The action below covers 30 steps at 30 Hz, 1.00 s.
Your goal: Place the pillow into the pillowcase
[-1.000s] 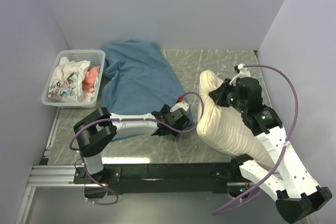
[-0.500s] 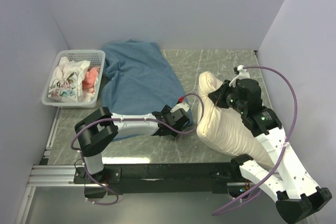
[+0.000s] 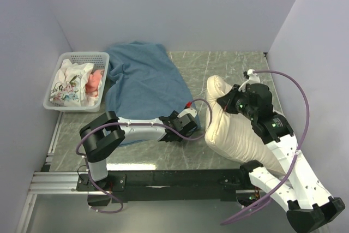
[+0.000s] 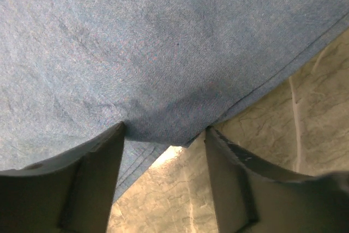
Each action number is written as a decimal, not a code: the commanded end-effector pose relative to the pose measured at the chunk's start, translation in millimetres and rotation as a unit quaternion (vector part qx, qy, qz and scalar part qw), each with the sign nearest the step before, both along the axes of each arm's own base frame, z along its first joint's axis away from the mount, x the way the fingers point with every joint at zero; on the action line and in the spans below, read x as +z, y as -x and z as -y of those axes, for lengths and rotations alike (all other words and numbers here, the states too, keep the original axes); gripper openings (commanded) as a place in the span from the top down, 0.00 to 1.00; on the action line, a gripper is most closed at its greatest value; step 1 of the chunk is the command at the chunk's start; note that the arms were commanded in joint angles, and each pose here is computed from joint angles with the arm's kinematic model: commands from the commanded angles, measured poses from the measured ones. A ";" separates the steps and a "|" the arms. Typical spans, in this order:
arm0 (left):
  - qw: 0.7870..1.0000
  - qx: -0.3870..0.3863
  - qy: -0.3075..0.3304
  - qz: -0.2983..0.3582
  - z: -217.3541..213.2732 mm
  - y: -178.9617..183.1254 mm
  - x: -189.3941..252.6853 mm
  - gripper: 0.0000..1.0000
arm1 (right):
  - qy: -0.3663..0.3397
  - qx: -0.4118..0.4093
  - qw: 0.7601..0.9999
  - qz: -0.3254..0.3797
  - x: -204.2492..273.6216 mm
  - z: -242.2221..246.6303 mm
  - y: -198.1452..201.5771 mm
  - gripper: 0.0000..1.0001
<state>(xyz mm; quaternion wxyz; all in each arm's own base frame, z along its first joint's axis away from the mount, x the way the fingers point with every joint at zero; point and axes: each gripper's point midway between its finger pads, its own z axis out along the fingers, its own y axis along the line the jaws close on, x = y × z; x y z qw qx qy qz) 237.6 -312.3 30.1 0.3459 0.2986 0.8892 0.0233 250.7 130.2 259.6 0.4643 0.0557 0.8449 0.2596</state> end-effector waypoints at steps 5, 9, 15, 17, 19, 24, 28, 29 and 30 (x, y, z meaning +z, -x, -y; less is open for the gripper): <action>1.000 0.000 -0.001 0.022 1.2 -16.4 19.7 0.81 | -0.026 0.010 0.999 0.041 26.8 -3.3 4.4 1.00; 0.998 -0.007 0.050 0.022 15.0 -25.8 49.2 0.96 | -0.038 0.031 0.998 0.037 22.0 -9.5 12.3 1.00; 0.992 0.007 0.124 -0.014 31.4 -54.2 87.3 0.99 | -0.058 0.077 0.995 0.015 -3.3 -23.6 27.1 1.00; 0.989 0.007 0.146 -0.020 37.2 -63.9 103.2 0.99 | -0.059 0.086 0.995 0.003 -17.3 -25.9 31.0 1.00; 0.987 0.012 0.156 -0.034 38.0 -72.1 105.8 0.98 | -0.068 0.108 0.992 -0.008 -29.1 -32.6 39.4 1.00; 0.980 0.026 0.186 -0.065 41.2 -90.9 113.6 0.96 | -0.077 0.154 0.985 -0.027 -51.6 -50.6 60.1 1.00; 0.976 0.029 0.200 -0.076 42.1 -97.5 117.6 0.93 | -0.066 0.185 0.980 -0.042 -72.9 -75.6 76.7 1.00; 0.975 0.024 0.208 -0.080 45.2 -97.3 120.9 0.92 | -0.068 0.206 0.975 -0.052 -77.0 -87.0 87.8 1.00; 0.974 0.023 0.212 -0.082 45.6 -98.4 122.5 0.92 | -0.065 0.209 0.974 -0.061 -84.2 -90.8 90.3 1.00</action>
